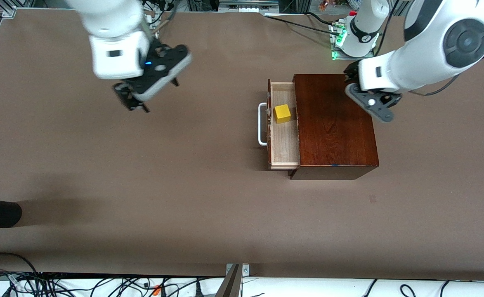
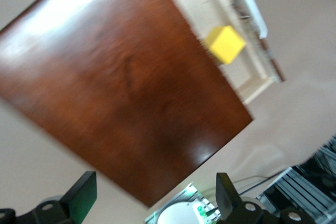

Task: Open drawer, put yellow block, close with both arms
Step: 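Retract the right gripper while the left gripper moves to the drawer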

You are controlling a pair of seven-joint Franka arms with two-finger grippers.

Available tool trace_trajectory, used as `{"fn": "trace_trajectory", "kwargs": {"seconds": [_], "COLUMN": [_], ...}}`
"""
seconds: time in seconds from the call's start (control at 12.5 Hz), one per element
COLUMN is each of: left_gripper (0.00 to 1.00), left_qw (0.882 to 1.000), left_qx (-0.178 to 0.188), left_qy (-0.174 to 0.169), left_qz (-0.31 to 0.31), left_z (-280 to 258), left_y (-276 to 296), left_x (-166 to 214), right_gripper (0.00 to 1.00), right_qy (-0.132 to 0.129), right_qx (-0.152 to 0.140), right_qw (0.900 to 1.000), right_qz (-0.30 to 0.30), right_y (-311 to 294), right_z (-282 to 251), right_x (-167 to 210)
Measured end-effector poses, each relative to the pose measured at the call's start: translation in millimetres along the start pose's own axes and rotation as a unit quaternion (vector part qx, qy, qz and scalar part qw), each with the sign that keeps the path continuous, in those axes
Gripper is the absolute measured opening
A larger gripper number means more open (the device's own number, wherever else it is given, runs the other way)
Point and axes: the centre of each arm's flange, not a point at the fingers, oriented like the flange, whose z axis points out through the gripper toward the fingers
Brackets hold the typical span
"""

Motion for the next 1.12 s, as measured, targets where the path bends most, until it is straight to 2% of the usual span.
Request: {"fn": "trace_trajectory", "kwargs": {"seconds": [0.24, 0.48, 0.64, 0.88, 0.96, 1.12], "left_gripper": [1.00, 1.00, 1.00, 1.00, 1.00, 1.00], "left_qw": [0.997, 0.983, 0.962, 0.919, 0.907, 0.886], "left_qx": [-0.017, 0.004, 0.020, 0.039, 0.047, 0.084], "left_qy": [0.017, 0.055, 0.074, 0.086, 0.076, 0.036], "left_qz": [0.067, 0.176, 0.261, 0.383, 0.412, 0.454], "left_z": [24, 61, 98, 159, 175, 199], "left_y": [43, 113, 147, 153, 149, 161], "left_x": [64, 125, 158, 198, 205, 210], "right_gripper": [1.00, 1.00, 1.00, 1.00, 1.00, 1.00], "right_qy": [-0.009, -0.022, -0.029, -0.039, -0.042, -0.049], "right_qx": [-0.011, -0.013, -0.003, 0.007, 0.008, 0.011], "right_qw": [0.999, 0.996, 0.990, 0.977, 0.973, 0.962], "right_qz": [0.041, 0.089, 0.135, 0.208, 0.225, 0.268], "right_y": [28, 60, 88, 118, 127, 145], "right_z": [-20, -30, -31, -12, 4, 38], "right_x": [-40, -89, -130, -170, -176, -184]}}
